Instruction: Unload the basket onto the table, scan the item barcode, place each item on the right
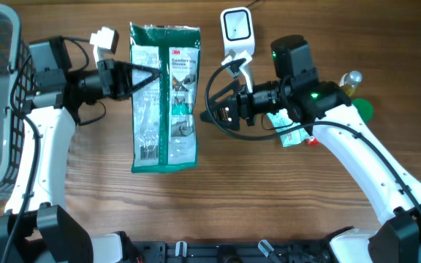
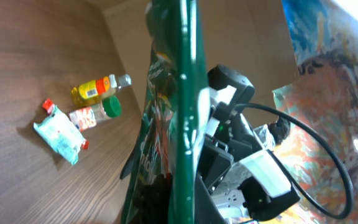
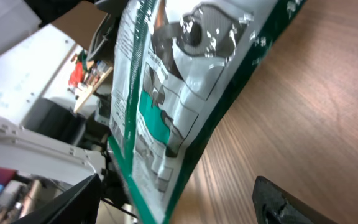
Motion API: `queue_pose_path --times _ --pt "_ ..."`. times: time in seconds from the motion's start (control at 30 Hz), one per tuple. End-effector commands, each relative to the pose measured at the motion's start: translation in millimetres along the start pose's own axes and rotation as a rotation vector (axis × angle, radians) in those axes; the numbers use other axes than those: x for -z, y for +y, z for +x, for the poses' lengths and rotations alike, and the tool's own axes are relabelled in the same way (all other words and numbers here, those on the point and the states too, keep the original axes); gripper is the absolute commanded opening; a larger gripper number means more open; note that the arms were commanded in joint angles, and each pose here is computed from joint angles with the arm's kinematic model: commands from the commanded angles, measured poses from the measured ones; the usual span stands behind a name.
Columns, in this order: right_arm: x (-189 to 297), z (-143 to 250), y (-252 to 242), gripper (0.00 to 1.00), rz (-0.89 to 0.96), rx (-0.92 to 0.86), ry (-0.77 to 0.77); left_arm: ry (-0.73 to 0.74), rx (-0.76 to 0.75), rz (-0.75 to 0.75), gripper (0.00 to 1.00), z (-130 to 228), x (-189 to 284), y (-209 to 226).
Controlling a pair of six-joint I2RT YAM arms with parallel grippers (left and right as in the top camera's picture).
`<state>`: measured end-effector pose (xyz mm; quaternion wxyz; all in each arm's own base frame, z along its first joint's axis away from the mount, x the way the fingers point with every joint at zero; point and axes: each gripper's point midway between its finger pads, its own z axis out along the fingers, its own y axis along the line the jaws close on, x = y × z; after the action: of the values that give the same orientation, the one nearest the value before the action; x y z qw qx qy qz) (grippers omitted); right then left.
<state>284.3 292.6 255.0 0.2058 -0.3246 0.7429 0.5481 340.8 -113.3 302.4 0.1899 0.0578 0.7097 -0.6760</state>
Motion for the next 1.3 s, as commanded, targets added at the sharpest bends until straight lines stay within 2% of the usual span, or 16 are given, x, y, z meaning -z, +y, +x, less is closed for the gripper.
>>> queue_pose_path --times 0.0,0.17,0.3,0.37,0.5,0.83,1.03,1.27 --pt "-11.3 3.4 0.1 0.77 0.007 -0.096 0.010 0.009 0.042 0.021 0.04 -8.1 1.4 -13.7" --pt "-21.6 7.8 -10.4 0.78 -0.020 -0.113 -0.045 0.010 0.022 0.021 0.04 -20.6 1.4 -24.6" --pt "-25.6 10.2 -14.3 0.77 -0.060 -0.065 -0.105 0.010 0.019 0.020 0.04 -22.5 1.5 -26.8" --pt "-25.0 9.9 -5.1 0.77 -0.122 0.018 -0.129 0.010 0.019 0.020 0.04 -22.5 1.5 -26.8" --pt "-22.6 0.3 3.8 0.77 -0.158 0.033 -0.173 0.010 0.018 0.021 0.04 -22.5 1.4 -26.8" --pt "-56.9 7.6 12.7 0.76 -0.208 0.083 -0.154 0.010 0.005 0.021 0.04 -23.1 1.4 -27.6" --pt "-55.5 -14.0 30.4 0.71 -0.273 0.137 -0.241 0.010 0.005 0.021 0.04 -23.1 1.4 -27.5" --pt "-58.4 -15.9 28.1 0.65 -0.275 0.079 -0.248 0.010 0.004 0.021 0.04 -23.1 1.4 -27.6"
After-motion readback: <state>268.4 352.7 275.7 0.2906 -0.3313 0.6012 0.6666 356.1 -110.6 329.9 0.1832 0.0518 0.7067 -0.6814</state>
